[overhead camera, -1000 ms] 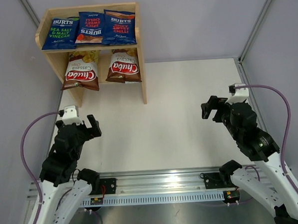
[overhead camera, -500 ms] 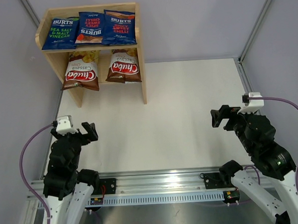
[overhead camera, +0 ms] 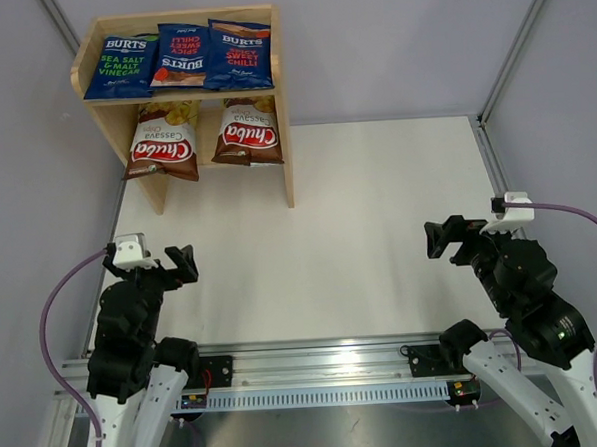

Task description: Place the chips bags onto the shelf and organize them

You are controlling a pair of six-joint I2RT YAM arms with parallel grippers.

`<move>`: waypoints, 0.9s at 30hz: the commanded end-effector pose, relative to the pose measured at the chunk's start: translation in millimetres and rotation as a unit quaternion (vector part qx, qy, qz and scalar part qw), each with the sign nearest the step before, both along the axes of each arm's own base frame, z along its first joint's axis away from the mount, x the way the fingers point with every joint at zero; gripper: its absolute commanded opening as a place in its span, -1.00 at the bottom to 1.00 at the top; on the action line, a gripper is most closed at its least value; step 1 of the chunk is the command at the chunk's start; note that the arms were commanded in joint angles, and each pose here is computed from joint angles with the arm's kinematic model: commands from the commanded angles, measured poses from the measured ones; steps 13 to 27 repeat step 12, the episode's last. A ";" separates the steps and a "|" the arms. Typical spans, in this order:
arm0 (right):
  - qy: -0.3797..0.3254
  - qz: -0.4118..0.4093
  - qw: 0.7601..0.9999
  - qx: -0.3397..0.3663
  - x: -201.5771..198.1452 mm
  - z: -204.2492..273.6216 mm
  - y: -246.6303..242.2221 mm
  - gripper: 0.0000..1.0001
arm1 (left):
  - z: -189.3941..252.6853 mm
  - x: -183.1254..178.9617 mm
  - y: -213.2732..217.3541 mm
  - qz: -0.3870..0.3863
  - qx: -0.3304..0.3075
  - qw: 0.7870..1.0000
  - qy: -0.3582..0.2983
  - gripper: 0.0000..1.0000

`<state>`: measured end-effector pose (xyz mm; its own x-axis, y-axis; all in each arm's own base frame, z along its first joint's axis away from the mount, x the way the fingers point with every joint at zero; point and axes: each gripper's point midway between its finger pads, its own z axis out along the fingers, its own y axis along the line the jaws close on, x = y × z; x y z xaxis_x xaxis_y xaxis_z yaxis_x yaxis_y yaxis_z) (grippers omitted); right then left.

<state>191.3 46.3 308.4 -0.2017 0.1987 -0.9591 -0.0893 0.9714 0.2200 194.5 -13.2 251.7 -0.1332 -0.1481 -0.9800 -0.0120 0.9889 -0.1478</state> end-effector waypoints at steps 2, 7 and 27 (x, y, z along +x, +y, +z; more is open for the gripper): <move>-0.009 -0.008 1.000 0.014 12.3 6.3 5.0 0.99 | 9.0 4.0 -5.6 -0.018 0.005 1.000 -0.021 0.98; -0.011 -0.014 1.000 0.022 15.4 6.0 5.6 0.99 | 9.6 4.0 -4.6 -0.015 0.004 1.000 -0.023 0.98; -0.009 -0.010 1.000 0.018 18.2 5.5 8.0 0.99 | 9.1 4.5 -5.0 -0.015 0.005 1.000 -0.022 0.98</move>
